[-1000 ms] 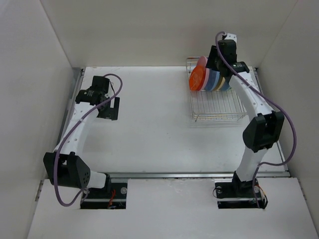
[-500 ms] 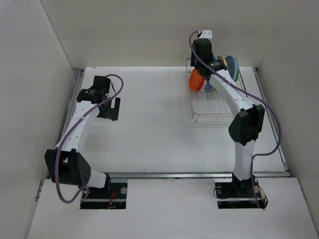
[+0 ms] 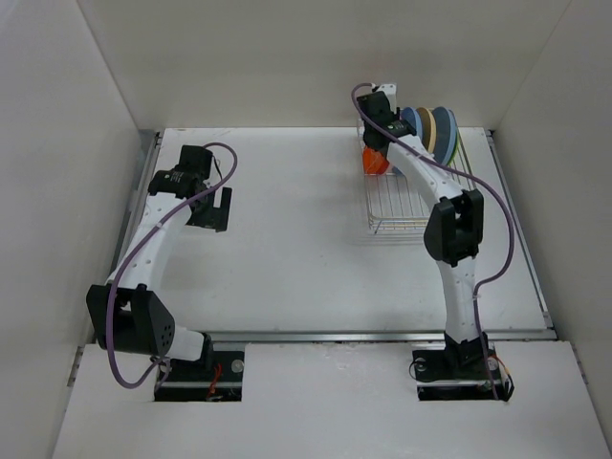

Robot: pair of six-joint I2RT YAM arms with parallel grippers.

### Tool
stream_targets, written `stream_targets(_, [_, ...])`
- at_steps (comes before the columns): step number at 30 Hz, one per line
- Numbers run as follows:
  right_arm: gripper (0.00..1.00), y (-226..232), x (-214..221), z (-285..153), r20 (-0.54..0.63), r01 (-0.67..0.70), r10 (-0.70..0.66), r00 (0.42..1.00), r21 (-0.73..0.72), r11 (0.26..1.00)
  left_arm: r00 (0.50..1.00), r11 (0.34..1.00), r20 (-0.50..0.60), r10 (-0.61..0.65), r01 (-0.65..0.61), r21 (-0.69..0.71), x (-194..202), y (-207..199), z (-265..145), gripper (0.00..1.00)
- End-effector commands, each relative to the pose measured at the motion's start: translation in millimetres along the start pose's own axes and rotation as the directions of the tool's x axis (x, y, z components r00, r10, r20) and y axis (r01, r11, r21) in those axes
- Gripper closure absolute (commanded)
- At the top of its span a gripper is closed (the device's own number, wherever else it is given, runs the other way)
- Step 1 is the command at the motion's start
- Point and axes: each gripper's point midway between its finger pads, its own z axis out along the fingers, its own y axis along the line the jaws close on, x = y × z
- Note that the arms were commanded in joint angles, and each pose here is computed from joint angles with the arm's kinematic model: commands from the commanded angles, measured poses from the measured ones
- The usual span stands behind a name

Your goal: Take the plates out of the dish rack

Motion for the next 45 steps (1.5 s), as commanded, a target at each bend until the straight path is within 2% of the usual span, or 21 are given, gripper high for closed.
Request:
stream_targets(1, [0.55, -12, -8, -4, 0.028, -0.002, -0.001, 1.000, 0.131, 0.991, 1.000, 1.000, 0.010, 0.001, -0.001, 0.009, -2, 1, -3, 0.00])
stream_targets(5, [0.49, -13, 5, 7, 0.006, 0.007, -0.008, 1.000, 0.183, 0.983, 1.000, 1.000, -0.008, 0.006, -0.006, 0.031, 1, -4, -1, 0.00])
stream_targets(17, [0.49, 0, 21, 21, -0.018, -0.017, 0.020, 1.000, 0.167, 0.986, 1.000, 0.999, -0.016, 0.017, -0.017, 0.031, 3, -3, -1, 0.00])
stream_targets(19, [0.53, 5, 25, 23, -0.020, -0.043, 0.046, 0.999, 0.153, 0.987, 1.000, 0.999, -0.016, 0.017, -0.017, 0.031, 3, -3, -1, 0.00])
stream_targets(22, [0.71, 6, 27, 24, -0.015, -0.063, 0.066, 0.998, 0.153, 0.986, 1.000, 0.999, -0.016, 0.017, -0.017, 0.031, 3, -3, -1, 0.00])
stream_targets(23, [0.81, 6, 32, 25, -0.023, -0.065, 0.070, 0.997, 0.156, 0.986, 1.000, 0.999, -0.016, 0.017, -0.017, 0.031, 3, -3, -1, 0.00])
stream_targets(26, [0.93, -5, 19, 15, 0.013, -0.096, 0.095, 0.995, 0.184, 0.978, 0.999, 0.999, -0.027, 0.020, -0.019, 0.031, 6, -4, 1, 0.00])
stream_targets(30, [1.00, -14, -6, -11, 0.079, -0.135, 0.121, 0.990, 0.198, 0.971, 0.999, 0.998, -0.026, 0.029, -0.028, 0.053, 6, -7, 1, 0.00])
stream_targets(32, [1.00, -24, -21, -29, 0.126, -0.158, 0.131, 0.983, 0.238, 0.958, 0.999, 0.997, -0.034, 0.031, -0.029, 0.066, 8, -9, 0, 0.00])
stream_targets(35, [1.00, -24, -38, -51, 0.157, -0.167, 0.134, 0.978, 0.220, 0.961, 0.999, 0.997, -0.014, 0.036, -0.034, 0.076, 4, -10, -4, 0.00])
stream_targets(39, [1.00, -47, -68, -87, 0.230, -0.234, 0.182, 0.956, 0.226, 0.946, 0.999, 0.996, -0.005, 0.033, -0.033, 0.084, 0, -9, -11, 0.00])
stream_targets(45, [1.00, -70, -93, -142, 0.310, -0.244, 0.154, 0.938, 0.277, 0.929, 0.998, 0.985, 0.041, 0.055, -0.061, 0.159, -12, -19, -22, 0.00])
